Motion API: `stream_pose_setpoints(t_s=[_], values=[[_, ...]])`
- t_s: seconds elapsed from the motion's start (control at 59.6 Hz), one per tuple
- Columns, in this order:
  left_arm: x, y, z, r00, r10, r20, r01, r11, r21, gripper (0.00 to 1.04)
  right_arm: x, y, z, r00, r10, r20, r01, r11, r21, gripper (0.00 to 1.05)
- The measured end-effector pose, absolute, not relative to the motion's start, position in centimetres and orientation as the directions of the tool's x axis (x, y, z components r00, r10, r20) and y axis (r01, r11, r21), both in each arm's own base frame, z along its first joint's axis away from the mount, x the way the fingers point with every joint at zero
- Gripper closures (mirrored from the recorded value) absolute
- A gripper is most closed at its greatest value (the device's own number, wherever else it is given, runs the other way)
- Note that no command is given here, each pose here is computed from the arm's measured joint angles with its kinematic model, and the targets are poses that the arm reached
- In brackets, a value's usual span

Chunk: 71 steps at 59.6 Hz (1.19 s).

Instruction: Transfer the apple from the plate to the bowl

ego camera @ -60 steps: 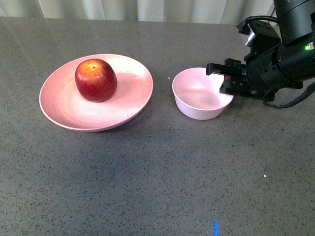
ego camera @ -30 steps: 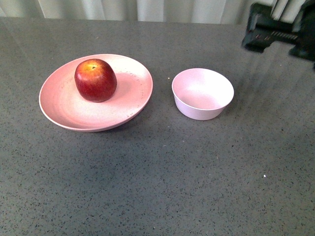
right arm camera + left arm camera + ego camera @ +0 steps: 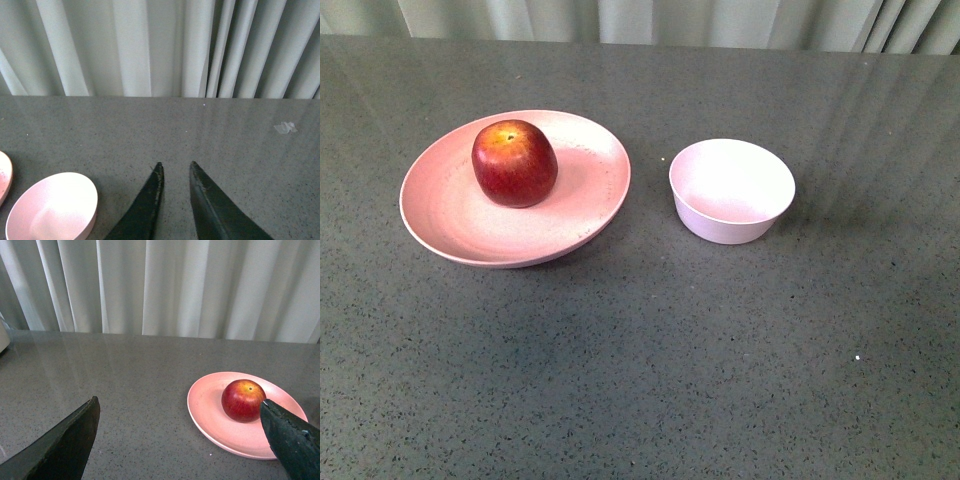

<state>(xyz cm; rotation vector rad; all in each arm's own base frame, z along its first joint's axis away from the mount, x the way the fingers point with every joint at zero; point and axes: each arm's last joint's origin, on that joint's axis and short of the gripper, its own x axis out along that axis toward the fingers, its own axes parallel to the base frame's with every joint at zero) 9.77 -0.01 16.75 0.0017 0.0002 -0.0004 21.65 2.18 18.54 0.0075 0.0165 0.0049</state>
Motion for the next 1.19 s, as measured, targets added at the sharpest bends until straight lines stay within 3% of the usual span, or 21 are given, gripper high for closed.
stream_pose_setpoints(t_s=[0.067,0.554,1.192], values=[[9.8,0.0,16.7,1.0,0.0,0.0,0.0,1.0,0.002,0.09,20.8,1.9,18.5,1.0,0.005,-0.008,-0.005,1.0,0.007,1.03],[9.8,0.0,16.7,1.0,0.0,0.0,0.0,1.0,0.002,0.09,15.3,0.0,16.0,1.0,0.003,-0.023,-0.003,1.0,0.003,1.03],[9.8,0.0,16.7,1.0,0.0,0.0,0.0,1.0,0.002,0.09,12.4,0.0,17.4,1.0,0.002,0.021,-0.002,1.0,0.003,1.03]])
